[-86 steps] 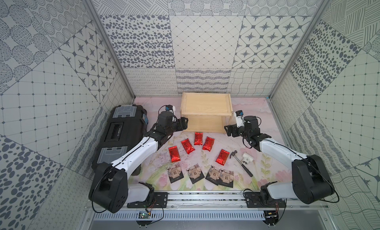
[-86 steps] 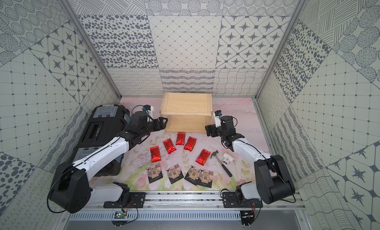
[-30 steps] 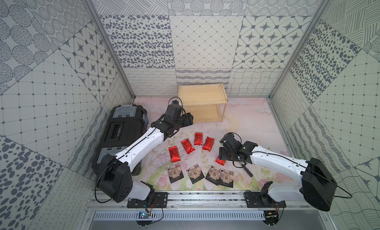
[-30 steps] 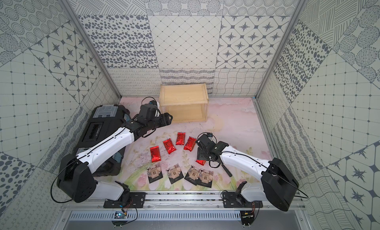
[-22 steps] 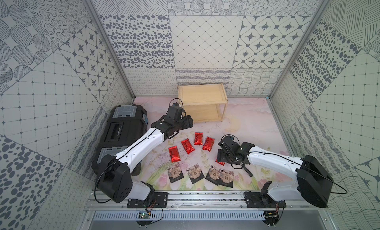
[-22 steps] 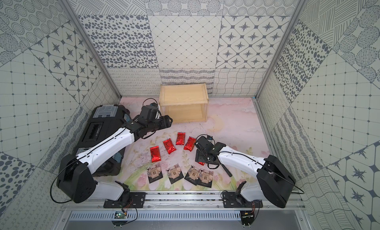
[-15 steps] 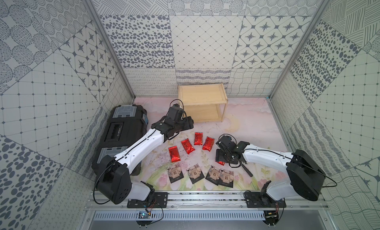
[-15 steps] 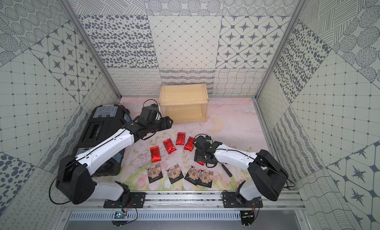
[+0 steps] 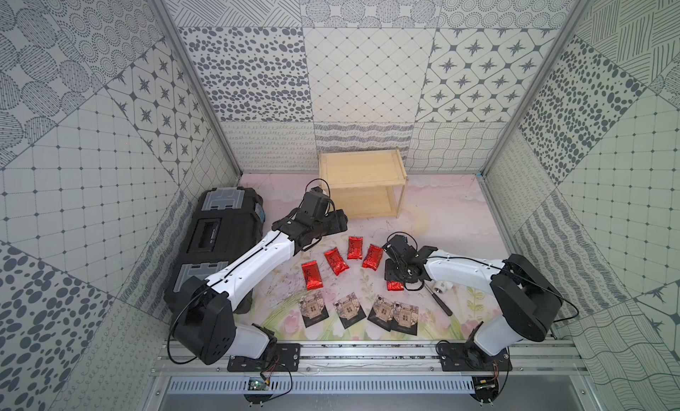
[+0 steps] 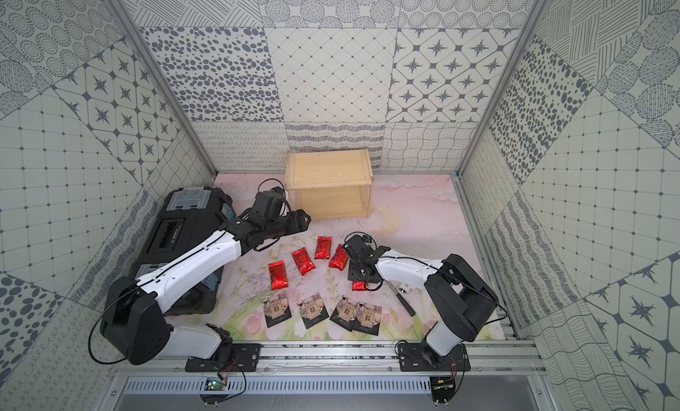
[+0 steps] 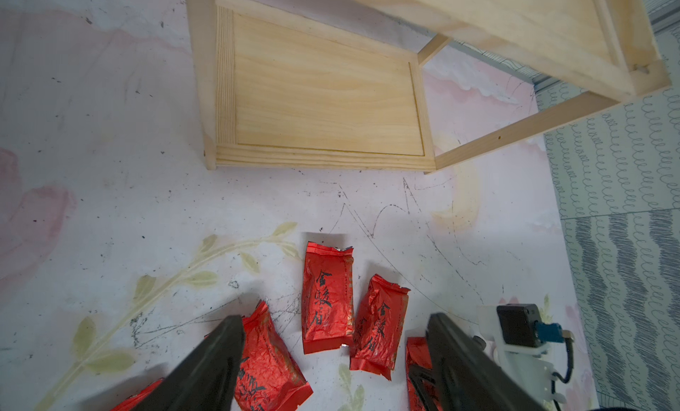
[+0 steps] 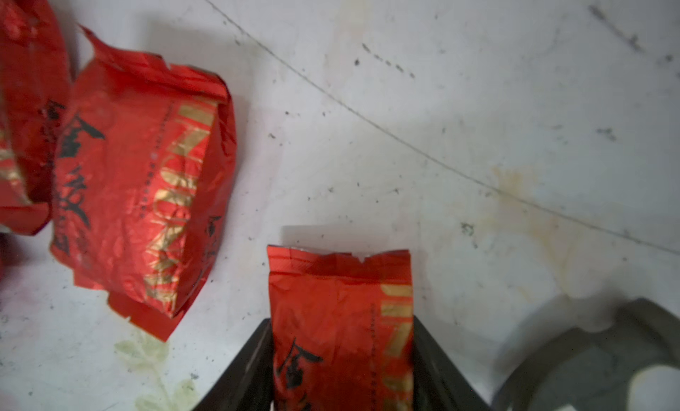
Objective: Place the tea bags on the shelf by color
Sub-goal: Pick up the tea bag from the center of the board.
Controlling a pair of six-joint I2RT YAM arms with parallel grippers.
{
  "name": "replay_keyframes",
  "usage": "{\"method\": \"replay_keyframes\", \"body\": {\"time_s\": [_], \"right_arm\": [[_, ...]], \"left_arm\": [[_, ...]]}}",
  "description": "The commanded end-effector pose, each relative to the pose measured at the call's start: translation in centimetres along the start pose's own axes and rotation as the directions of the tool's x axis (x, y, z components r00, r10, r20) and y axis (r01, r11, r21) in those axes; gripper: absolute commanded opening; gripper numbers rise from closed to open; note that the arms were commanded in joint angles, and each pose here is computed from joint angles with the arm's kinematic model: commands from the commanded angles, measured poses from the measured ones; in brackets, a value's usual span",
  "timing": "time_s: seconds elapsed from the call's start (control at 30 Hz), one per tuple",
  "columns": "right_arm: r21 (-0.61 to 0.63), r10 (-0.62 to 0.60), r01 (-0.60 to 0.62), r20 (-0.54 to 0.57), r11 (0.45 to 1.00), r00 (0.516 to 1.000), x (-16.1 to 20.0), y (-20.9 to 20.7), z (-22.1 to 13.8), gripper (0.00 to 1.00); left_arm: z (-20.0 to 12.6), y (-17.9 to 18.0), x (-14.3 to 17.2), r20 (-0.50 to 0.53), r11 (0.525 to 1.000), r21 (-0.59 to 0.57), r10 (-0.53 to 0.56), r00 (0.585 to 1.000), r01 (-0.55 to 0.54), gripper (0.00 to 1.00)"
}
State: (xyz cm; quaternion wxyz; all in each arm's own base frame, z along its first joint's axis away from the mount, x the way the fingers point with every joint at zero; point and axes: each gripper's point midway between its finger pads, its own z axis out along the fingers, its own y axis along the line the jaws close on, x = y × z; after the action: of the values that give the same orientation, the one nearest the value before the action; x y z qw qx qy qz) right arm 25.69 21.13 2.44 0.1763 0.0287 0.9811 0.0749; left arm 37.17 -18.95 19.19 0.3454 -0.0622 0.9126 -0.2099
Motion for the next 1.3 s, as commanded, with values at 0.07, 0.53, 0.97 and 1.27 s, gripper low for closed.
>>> {"method": "replay_keyframes", "body": {"time_s": [0.07, 0.53, 0.97, 1.27], "right_arm": [[0.003, -0.07, 0.07, -0.02, 0.998, 0.997, 0.3, -0.1, 0.6, 0.52], [0.069, -0.176, 0.181, -0.065, 0.981, 0.982, 1.9, -0.4, 0.1, 0.67], [0.079, -0.17, 0.17, 0.003, 0.982, 0.985, 1.0, -0.6, -1.6, 0.52], [0.042, -0.128, 0.122, 0.189, 0.992, 0.974, -6.1, -0.8, -8.3, 0.5]], "left_arm": [[0.5, 0.6, 0.7, -0.023, 1.0, -0.028, 0.005, 1.0, -0.006, 0.83], [0.8, 0.8, 0.8, -0.028, 0.999, -0.04, -0.001, 1.0, 0.0, 0.83], [0.1, 0.9, 1.0, -0.027, 0.999, -0.038, -0.005, 1.0, 0.004, 0.82], [-1.3, -0.1, -0.3, -0.003, 1.0, -0.02, -0.004, 1.0, 0.004, 0.83]]}}
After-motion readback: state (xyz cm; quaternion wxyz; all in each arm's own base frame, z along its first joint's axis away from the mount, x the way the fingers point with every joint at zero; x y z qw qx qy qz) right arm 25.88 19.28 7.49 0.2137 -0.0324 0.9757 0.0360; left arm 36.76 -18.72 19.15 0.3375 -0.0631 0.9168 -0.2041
